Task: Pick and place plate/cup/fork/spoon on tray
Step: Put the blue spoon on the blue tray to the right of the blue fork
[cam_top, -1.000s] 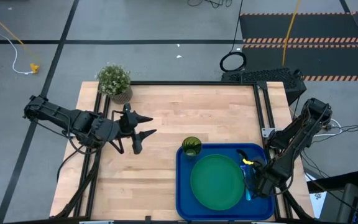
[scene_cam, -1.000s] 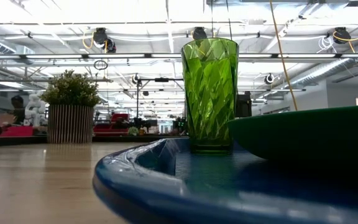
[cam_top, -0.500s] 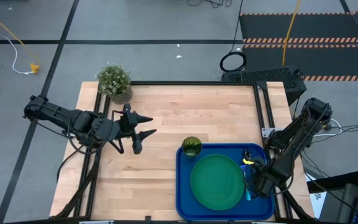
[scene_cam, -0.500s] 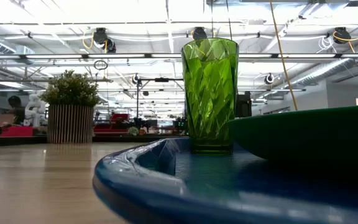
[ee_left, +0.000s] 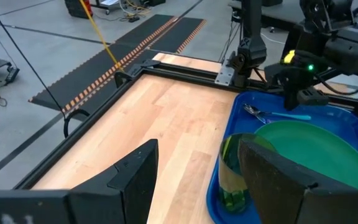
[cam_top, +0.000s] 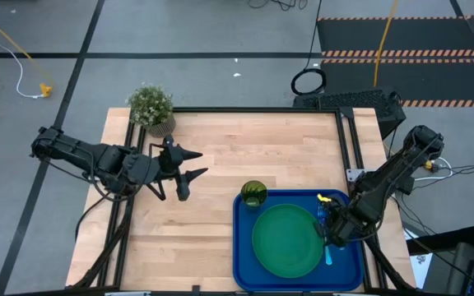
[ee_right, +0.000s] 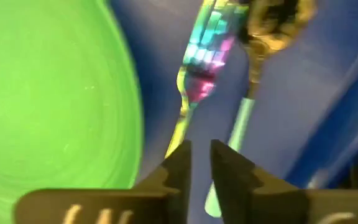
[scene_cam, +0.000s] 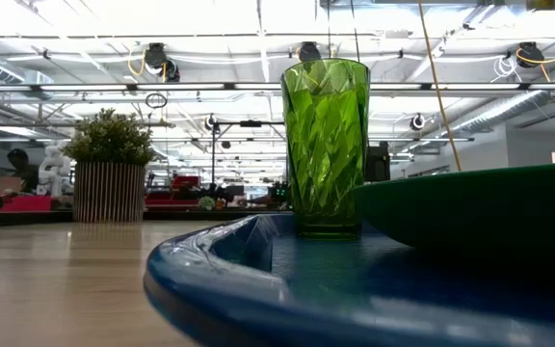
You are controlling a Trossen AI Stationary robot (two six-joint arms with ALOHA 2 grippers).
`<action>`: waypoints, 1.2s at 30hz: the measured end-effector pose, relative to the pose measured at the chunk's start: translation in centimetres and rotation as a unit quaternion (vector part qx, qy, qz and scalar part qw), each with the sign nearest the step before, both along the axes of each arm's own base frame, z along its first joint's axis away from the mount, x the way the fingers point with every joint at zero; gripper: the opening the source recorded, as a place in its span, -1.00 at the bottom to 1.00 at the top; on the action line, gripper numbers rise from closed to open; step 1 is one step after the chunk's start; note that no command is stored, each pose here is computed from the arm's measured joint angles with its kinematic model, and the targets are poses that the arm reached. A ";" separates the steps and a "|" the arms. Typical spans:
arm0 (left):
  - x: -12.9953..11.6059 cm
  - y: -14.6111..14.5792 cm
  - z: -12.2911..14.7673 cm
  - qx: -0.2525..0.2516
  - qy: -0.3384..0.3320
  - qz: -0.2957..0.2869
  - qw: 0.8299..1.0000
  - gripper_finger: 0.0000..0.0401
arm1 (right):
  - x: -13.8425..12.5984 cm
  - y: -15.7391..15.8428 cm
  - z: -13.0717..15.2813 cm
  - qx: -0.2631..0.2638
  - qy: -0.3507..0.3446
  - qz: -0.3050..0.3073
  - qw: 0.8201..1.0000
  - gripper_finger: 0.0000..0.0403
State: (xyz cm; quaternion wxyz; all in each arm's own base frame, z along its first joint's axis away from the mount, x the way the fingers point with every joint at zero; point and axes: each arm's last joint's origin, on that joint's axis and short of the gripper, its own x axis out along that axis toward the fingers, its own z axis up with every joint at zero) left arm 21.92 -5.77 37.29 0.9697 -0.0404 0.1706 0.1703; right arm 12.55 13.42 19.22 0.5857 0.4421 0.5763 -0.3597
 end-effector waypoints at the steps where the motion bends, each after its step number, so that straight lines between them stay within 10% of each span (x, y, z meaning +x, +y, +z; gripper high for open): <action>1: 0.0 0.1 0.0 0.000 0.000 0.001 1.000 0.12 | 0.1 0.1 -0.3 0.010 -0.009 0.009 1.000 -0.83; 9: 0.0 0.1 0.0 -0.007 0.000 -0.005 1.000 0.12 | -0.7 0.9 -3.1 0.088 0.024 0.027 0.995 -0.96; 36: 0.1 -0.1 0.1 -0.026 -0.010 -0.018 0.999 0.12 | -2.1 3.5 -5.2 0.081 0.045 0.072 0.993 -1.00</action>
